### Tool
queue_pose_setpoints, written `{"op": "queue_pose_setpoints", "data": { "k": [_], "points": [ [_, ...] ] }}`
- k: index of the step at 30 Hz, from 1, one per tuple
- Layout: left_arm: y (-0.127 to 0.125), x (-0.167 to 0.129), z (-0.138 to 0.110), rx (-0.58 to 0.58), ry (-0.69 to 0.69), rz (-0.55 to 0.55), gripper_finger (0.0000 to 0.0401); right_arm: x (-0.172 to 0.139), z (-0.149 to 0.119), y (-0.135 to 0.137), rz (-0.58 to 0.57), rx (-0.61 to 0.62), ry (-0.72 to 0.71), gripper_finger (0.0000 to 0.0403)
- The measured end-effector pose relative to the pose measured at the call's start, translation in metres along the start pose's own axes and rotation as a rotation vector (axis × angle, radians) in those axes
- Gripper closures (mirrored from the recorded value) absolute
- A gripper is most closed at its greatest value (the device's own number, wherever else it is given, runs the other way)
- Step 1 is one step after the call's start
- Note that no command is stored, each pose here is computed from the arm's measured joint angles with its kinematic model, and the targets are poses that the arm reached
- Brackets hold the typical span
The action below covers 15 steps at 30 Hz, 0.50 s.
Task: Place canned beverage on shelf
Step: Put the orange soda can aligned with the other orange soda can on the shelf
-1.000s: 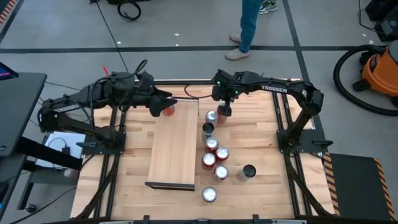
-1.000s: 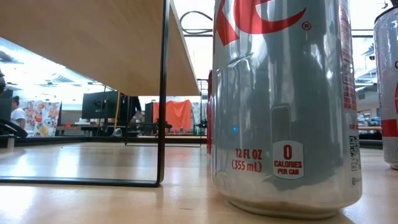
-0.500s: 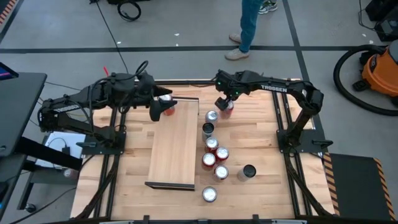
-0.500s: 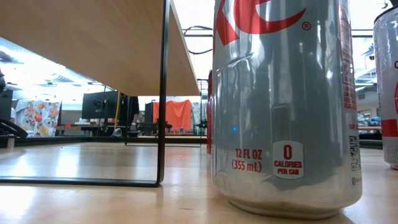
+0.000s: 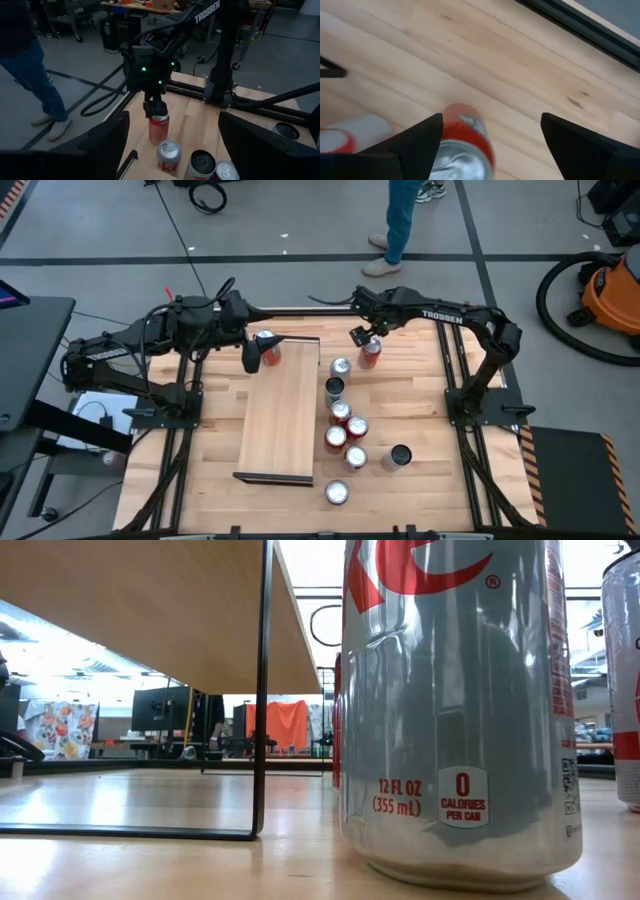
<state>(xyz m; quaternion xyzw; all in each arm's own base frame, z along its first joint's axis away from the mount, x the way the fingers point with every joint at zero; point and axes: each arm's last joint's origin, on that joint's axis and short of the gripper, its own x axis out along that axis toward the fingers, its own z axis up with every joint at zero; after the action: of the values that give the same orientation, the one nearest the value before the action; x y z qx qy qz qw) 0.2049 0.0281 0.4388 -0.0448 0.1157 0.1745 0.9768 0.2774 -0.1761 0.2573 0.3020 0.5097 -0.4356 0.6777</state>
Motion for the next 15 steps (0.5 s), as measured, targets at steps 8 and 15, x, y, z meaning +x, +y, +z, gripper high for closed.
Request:
{"op": "queue_pose_setpoints", "data": {
  "k": [8,15],
  "points": [
    [0.002,-0.011,0.003,-0.009,-0.032,-0.004,0.0083,0.004,0.003,-0.033,-0.078,-0.124,0.122,0.0057],
    [0.004,-0.019,0.005,-0.045,-0.048,-0.008,0.0083,-0.005,0.011,-0.049,-0.033,-0.273,0.069,0.0057]
  ]
}}
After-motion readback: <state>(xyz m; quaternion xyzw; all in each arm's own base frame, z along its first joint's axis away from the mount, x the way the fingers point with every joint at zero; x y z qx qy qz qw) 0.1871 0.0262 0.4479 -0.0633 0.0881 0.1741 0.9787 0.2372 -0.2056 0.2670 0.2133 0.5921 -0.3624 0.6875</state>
